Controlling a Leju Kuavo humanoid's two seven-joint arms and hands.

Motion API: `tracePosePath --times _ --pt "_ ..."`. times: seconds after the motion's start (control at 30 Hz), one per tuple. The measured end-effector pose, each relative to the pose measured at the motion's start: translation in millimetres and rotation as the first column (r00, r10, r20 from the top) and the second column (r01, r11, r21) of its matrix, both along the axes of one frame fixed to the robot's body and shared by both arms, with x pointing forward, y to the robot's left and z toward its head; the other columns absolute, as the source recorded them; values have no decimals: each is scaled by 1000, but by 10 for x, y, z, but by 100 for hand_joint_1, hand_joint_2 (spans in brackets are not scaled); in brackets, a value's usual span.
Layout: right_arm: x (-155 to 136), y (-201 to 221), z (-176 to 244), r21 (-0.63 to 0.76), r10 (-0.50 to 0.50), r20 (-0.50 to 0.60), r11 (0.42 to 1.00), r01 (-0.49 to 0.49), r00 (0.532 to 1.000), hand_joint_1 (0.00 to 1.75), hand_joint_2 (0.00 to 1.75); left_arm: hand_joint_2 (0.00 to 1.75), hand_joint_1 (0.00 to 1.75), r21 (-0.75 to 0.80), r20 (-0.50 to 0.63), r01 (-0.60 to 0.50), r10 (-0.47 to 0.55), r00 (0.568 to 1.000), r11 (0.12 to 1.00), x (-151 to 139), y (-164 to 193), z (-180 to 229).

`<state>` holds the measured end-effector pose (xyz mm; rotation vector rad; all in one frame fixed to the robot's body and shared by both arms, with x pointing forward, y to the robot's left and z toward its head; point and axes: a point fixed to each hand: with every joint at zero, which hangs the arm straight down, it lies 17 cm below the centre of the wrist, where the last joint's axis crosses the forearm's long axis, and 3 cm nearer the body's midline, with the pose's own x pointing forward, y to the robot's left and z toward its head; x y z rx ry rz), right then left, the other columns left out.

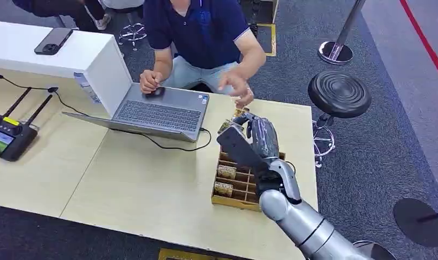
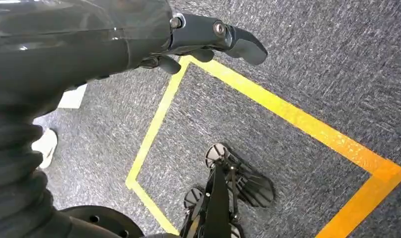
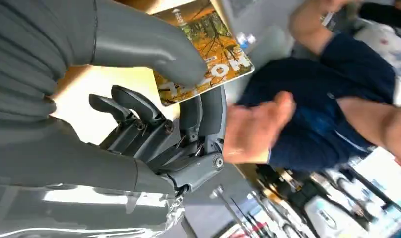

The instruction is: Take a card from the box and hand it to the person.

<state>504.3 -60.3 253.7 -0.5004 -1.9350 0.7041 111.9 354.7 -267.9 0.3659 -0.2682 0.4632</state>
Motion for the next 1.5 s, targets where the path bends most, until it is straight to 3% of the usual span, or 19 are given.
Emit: tracePosePath --times 0.17,0.4,0.9,1.03,1.07,1.2,1.23,1.5 --pt "85 106 388 -30 5 109 1000 -2 994 175 175 175 0 -8 -1 18 -18 1000 1000 10 -40 -4" --pt "149 246 728 -118 -34 294 990 72 955 175 175 175 0 -20 -2 42 -42 999 999 20 -114 -11" --pt "244 332 636 -164 -40 287 982 91 957 175 175 175 0 -26 -2 43 -44 999 999 18 -146 -14" --pt "212 327 682 -206 -54 354 969 134 934 175 175 175 0 -26 -3 45 -45 999 999 18 -149 -14" --pt "204 331 690 -220 -55 370 965 145 927 0 175 175 0 -26 -2 45 -45 999 999 19 -153 -14" --pt "193 343 660 -259 -54 394 951 167 918 0 175 175 0 -31 14 54 -54 998 998 48 -183 -10" --pt "193 341 653 -268 -55 399 948 173 915 0 175 0 0 -29 19 58 -58 998 998 57 -183 -7" --pt "219 289 620 -304 -64 409 931 202 910 0 175 0 0 -21 41 65 -64 997 998 91 -201 5"
